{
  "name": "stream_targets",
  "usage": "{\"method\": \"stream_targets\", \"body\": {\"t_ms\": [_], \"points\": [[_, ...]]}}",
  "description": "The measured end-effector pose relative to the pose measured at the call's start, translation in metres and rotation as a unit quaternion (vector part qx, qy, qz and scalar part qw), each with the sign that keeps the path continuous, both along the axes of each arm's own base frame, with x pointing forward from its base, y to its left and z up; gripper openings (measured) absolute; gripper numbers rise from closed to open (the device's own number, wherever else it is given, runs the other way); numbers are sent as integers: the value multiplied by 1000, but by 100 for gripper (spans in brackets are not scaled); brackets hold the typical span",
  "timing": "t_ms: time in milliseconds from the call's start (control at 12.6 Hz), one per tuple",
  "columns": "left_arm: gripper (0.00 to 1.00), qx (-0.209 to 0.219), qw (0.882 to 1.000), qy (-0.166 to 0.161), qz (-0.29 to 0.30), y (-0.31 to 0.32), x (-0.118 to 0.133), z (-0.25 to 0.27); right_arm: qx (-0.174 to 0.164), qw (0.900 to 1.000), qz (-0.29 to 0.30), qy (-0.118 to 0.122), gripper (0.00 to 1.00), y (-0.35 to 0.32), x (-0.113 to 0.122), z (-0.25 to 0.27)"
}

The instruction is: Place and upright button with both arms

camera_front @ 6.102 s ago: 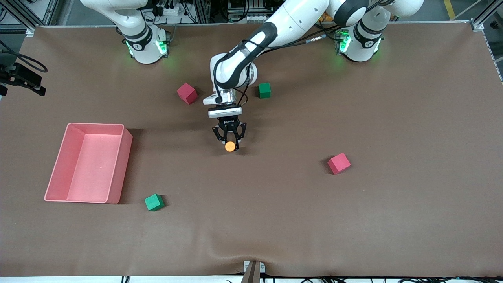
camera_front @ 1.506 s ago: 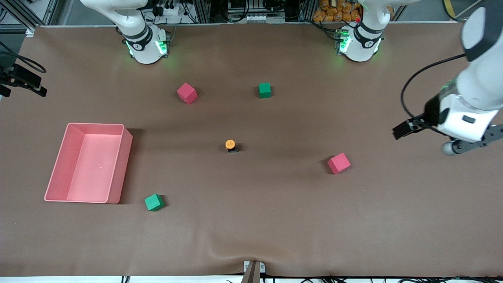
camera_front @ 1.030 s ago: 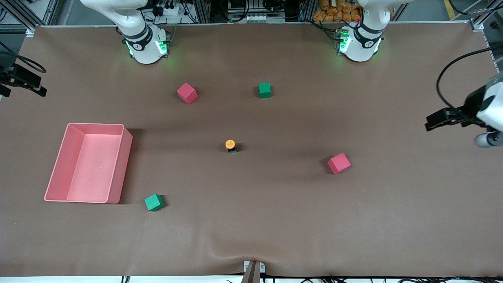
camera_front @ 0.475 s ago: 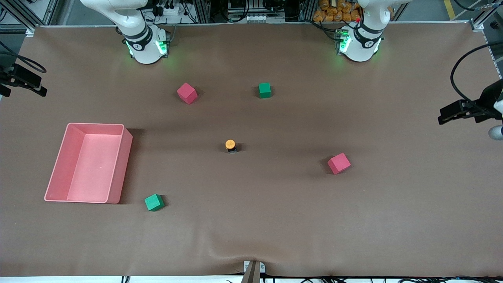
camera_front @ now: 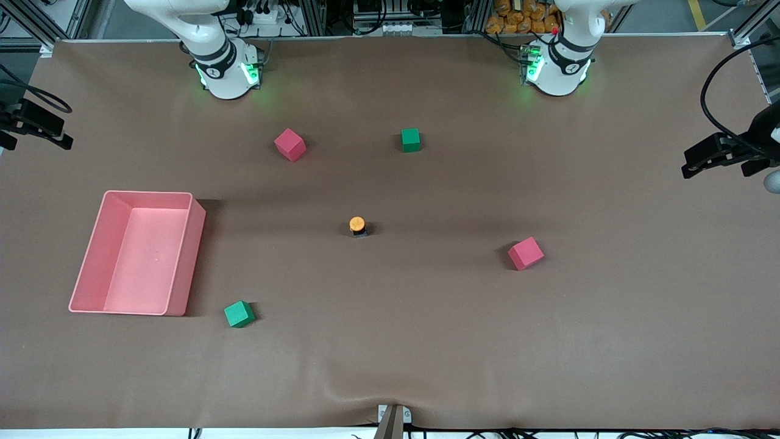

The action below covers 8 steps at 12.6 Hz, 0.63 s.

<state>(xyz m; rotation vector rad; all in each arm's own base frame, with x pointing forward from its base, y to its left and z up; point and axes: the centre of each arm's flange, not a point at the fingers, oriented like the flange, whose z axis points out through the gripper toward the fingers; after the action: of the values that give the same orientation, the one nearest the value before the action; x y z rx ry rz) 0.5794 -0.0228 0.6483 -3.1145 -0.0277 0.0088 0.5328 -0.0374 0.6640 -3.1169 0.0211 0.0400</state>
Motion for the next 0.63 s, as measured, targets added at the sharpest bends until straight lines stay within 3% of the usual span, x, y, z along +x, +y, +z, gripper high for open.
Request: {"method": "stream_targets", "body": {"t_ms": [317,634], "points": [[100,3,1000,-3,-7,-6,-8,8,0,1000,0,0,100,0,0,0],[100,15,1000,6,-4,-9,-40,14,0,1000,0,0,100,0,0,0]]}}
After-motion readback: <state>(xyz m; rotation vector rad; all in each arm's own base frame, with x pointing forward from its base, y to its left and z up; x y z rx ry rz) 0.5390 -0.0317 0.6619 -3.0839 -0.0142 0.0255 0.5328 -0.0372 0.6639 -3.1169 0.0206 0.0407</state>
